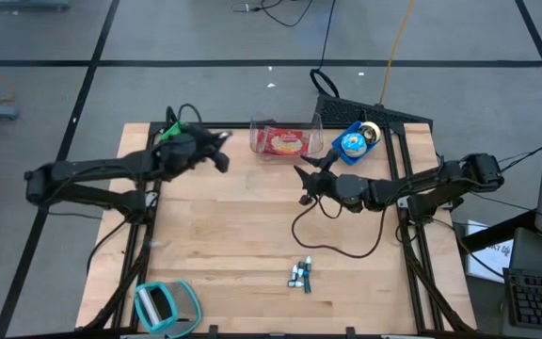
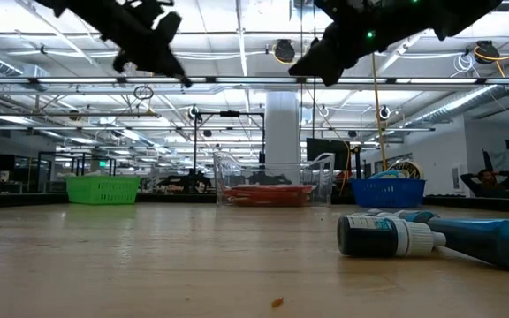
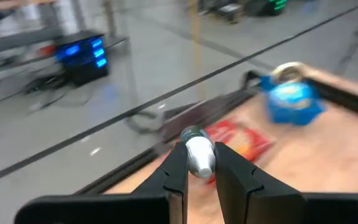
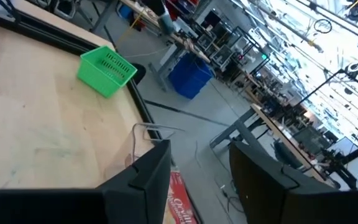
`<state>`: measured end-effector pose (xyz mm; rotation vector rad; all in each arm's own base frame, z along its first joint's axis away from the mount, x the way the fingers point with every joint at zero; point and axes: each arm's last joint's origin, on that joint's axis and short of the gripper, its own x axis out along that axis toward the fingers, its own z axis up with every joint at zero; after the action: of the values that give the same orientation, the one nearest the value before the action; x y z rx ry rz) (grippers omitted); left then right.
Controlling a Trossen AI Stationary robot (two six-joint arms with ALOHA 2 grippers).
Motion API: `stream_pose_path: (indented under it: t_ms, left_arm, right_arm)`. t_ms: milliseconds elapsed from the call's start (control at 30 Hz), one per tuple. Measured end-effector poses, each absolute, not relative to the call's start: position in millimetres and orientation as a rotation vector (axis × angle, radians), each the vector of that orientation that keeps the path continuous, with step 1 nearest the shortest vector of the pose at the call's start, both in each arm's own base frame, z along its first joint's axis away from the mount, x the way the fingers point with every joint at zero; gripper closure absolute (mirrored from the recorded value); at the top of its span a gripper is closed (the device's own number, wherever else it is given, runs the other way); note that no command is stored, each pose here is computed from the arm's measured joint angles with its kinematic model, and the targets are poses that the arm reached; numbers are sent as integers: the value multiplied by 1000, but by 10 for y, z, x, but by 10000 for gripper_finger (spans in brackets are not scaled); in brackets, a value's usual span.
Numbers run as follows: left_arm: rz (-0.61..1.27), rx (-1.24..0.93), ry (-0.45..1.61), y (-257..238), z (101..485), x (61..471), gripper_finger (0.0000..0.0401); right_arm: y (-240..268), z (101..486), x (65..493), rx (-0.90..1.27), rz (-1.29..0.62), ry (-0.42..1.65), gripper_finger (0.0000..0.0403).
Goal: Pick & Place Food Item
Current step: Put the blue food coloring bottle into the green bin
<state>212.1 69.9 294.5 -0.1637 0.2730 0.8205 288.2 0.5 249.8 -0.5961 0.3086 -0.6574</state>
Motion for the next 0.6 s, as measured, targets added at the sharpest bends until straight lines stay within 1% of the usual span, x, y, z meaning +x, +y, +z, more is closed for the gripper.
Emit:
stream_pose_path:
  t_ms: [133,267,600]
  left_arm:
    - [941,-200,370,770,2898,1902,353]
    - [1031,-254,407,861,2824,1772,353]
    - [1162,-441,456,1073,2276,1516,353]
  right_arm:
    - [-25,2472,2885,-580,-633,319,252]
    - [-34,2469,2892,-568,-597,307,252]
    - [-33,2452,2890,-572,-593,323,252]
